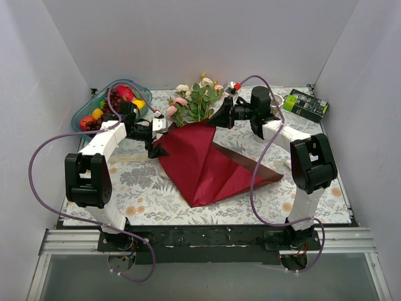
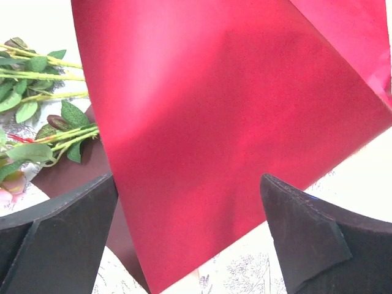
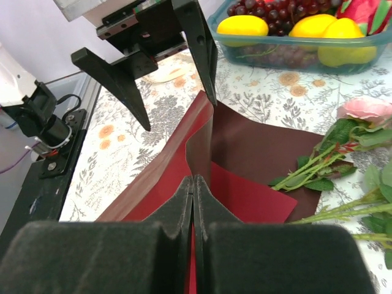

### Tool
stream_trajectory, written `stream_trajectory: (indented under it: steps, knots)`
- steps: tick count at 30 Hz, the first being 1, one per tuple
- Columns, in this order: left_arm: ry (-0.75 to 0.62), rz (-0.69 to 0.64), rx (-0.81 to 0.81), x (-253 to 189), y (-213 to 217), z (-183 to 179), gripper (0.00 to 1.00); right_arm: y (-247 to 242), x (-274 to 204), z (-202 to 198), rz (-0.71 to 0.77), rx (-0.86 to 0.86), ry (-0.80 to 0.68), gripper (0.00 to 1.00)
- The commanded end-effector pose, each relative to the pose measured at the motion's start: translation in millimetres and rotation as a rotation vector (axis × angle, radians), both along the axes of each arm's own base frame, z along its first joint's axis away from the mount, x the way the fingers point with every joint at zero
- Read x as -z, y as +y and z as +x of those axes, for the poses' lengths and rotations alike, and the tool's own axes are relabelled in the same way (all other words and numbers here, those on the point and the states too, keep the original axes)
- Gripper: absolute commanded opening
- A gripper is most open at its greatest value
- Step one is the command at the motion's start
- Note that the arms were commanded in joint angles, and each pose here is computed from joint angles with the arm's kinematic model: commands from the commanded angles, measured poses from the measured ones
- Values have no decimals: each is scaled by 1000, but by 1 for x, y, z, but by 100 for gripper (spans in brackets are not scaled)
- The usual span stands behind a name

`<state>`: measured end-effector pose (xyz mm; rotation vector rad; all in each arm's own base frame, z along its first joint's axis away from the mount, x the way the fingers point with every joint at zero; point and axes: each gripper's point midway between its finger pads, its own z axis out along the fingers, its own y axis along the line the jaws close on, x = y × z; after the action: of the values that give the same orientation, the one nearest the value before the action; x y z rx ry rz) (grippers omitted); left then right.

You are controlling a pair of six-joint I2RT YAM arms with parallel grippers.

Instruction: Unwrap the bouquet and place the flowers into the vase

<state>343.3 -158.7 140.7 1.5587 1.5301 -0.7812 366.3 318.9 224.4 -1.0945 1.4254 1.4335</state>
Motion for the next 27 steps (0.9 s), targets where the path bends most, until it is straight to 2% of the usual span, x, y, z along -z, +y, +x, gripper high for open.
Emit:
stream_trajectory:
  steps: [1, 3, 4, 6, 7, 8, 9, 10, 11, 12, 14, 18, 19, 21, 22, 26, 27]
  knots:
    - [-120, -122, -27, -63, -2, 7, 98, 0, -48, 1, 9, 62, -170, 1]
    - [-76, -267, -47, -101, -3, 8, 98, 5, -57, -5, -11, 85, -175, 1]
    - [-58, -317, -94, -116, 14, 15, 98, 8, -63, -5, -16, 92, -231, 1]
    - [24, -422, -124, -152, 23, 17, 98, 15, -65, -12, -61, 114, -231, 1]
    - [66, -454, -185, -162, 41, 23, 98, 19, -74, -13, -68, 121, -253, 1]
    - [-15, -470, -192, -182, 52, 35, 98, 27, -77, -19, -85, 132, -286, 1]
    - [160, -519, -266, -186, 59, 32, 98, 32, -75, -26, -108, 133, -270, 1]
    - [160, -537, -320, -192, 75, 37, 98, 36, -73, -30, -121, 144, -272, 1]
    - [94, -546, -331, -204, 84, 43, 98, 46, -79, -42, -124, 158, -291, 1]
    - [168, -576, -381, -204, 88, 38, 98, 52, -79, -48, -124, 166, -296, 1]
    - [125, -593, -451, -210, 109, 42, 98, 71, -80, -70, -130, 172, -295, 1]
    - [158, -614, -612, -210, 140, 49, 98, 108, -77, -103, -163, 165, -283, 1]
    - [176, -605, -641, -209, 144, 49, 98, 123, -74, -124, -174, 124, -277, 1]
    - [173, -589, -718, -206, 157, 53, 98, 139, -68, -133, -195, 130, -266, 1]
    - [170, -568, -743, -203, 160, 52, 98, 152, -66, -150, -198, 94, -268, 1]
    - [139, -520, -850, -196, 173, 51, 98, 184, -37, -169, -267, 75, -236, 1]
    - [128, -508, -871, -194, 176, 51, 98, 188, -29, -175, -294, 60, -219, 5]
